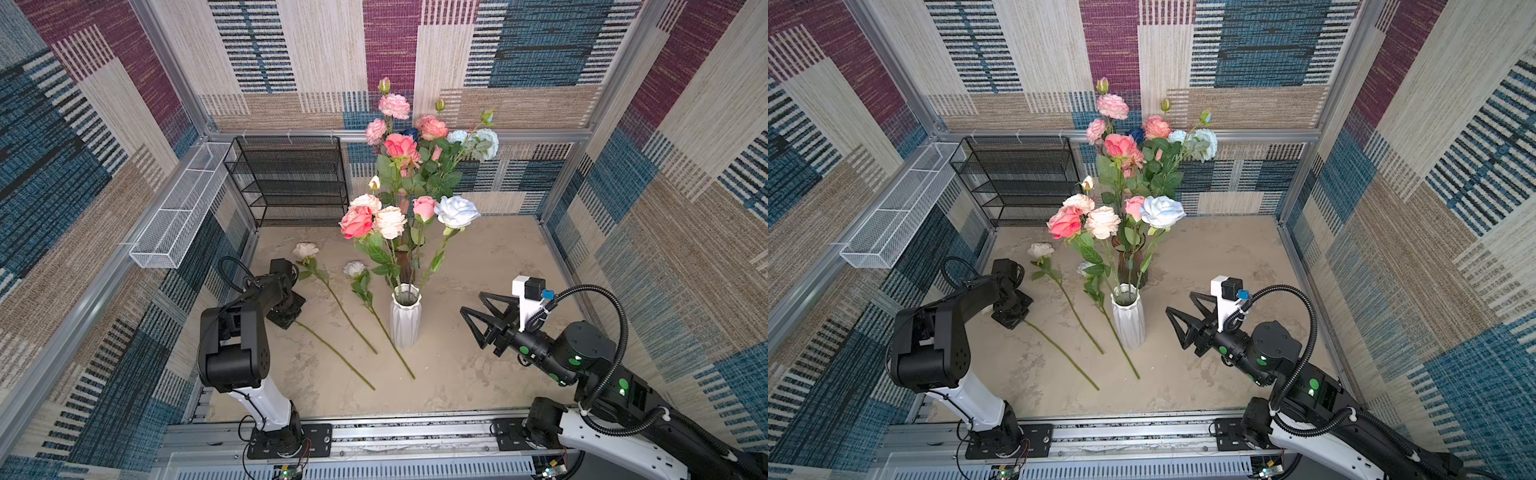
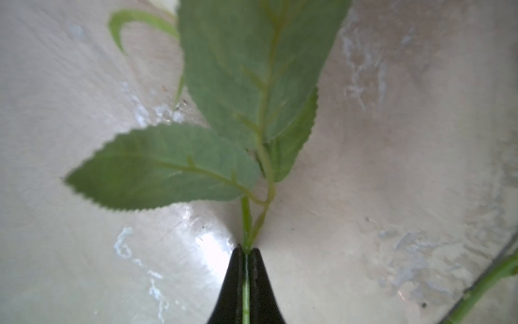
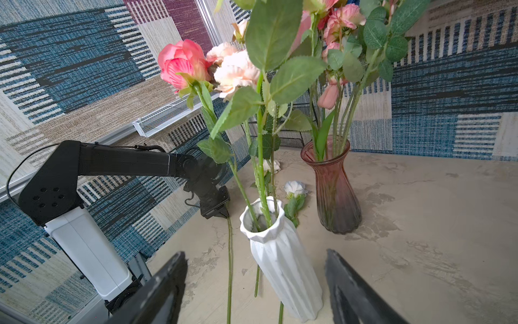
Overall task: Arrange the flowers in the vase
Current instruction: 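Grasp a pale pink rose stem with the left gripper and lift it, then reach the right gripper to the pale pink rose stem and close on it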
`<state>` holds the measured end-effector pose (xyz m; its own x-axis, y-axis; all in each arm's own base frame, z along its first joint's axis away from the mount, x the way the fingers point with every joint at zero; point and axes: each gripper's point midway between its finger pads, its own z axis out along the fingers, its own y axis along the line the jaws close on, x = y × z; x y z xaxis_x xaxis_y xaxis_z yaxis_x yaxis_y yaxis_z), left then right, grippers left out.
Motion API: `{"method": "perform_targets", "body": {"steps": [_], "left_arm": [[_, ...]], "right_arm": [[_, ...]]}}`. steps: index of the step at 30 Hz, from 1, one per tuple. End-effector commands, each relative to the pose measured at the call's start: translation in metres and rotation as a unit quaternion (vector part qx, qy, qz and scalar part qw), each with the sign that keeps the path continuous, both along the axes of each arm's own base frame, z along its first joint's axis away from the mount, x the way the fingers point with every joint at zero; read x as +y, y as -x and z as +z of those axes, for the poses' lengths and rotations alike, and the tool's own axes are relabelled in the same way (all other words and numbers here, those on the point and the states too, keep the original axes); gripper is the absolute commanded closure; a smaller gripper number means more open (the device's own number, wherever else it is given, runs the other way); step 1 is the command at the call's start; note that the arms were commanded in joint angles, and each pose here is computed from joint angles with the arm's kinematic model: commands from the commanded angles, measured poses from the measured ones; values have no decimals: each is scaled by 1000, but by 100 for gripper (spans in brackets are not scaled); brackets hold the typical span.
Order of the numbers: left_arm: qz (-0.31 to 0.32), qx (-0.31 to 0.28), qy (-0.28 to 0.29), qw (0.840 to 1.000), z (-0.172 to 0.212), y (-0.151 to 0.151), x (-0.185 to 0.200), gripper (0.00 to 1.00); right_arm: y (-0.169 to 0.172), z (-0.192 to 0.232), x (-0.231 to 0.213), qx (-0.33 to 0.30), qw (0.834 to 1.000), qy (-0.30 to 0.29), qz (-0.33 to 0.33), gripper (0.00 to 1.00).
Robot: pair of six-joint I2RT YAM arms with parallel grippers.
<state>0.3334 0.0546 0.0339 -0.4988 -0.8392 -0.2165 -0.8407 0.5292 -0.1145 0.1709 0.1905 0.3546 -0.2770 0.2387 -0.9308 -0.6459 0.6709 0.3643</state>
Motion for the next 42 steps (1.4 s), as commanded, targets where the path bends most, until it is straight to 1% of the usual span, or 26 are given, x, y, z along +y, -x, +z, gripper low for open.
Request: {"method": "perform_targets", "body": {"steps": [1,5,8,11,14,17,19,21,24,28,31,32,33,34,35,37,38,39,40,41,42], "left_arm": [[-10,-26,-10,1000,19,3,2,100],[-21,-92,-8,995,55,4,-3,100],[-35,-156,-6,987,90,9,-8,100],[-57,-230,3,971,132,16,-19,100],[-81,-305,14,949,175,30,-32,100],[-103,-380,24,919,219,46,-44,100],[-122,-434,27,892,248,55,-53,100],[-140,-485,30,863,274,65,-61,100],[-174,-535,38,826,306,77,-75,100],[-202,-587,71,781,330,82,-93,100],[-232,-619,100,744,347,83,-108,100],[-247,-632,107,727,355,84,-114,100],[-257,-640,110,716,362,86,-117,100],[-270,-646,115,704,367,87,-122,100],[-288,-654,119,689,375,89,-128,100],[-314,-658,128,672,381,92,-136,100],[-330,-664,132,658,385,95,-141,100],[-340,-667,136,649,388,96,-144,100],[-350,-674,139,636,392,99,-147,100],[-366,-681,145,617,397,104,-153,100],[-376,-687,147,604,401,108,-156,100]], "right_arm": [[0,9,-4,-7,1000,-11,-6,21],[0,11,-3,-8,1000,-12,-6,21],[0,13,-2,-9,1000,-11,-3,21],[1,20,2,-14,1000,-12,7,21],[2,26,8,-20,1000,-11,20,21],[0,25,21,-21,999,11,38,22],[-1,25,31,-21,998,23,52,24],[3,32,40,-32,997,16,75,24],[13,43,54,-43,992,6,120,24],[25,49,82,-42,982,16,182,24],[35,47,111,-32,973,36,226,24],[39,45,122,-27,969,41,241,24],[40,41,133,-19,966,50,253,23],[40,41,142,-14,964,55,261,23],[38,38,154,-6,962,64,267,23],[35,34,174,8,958,76,276,23],[33,34,184,11,956,81,282,23],[29,32,194,17,956,88,281,23],[25,31,201,24,956,94,278,24],[21,29,210,28,955,104,278,24],[18,27,217,31,954,111,276,24]]}}
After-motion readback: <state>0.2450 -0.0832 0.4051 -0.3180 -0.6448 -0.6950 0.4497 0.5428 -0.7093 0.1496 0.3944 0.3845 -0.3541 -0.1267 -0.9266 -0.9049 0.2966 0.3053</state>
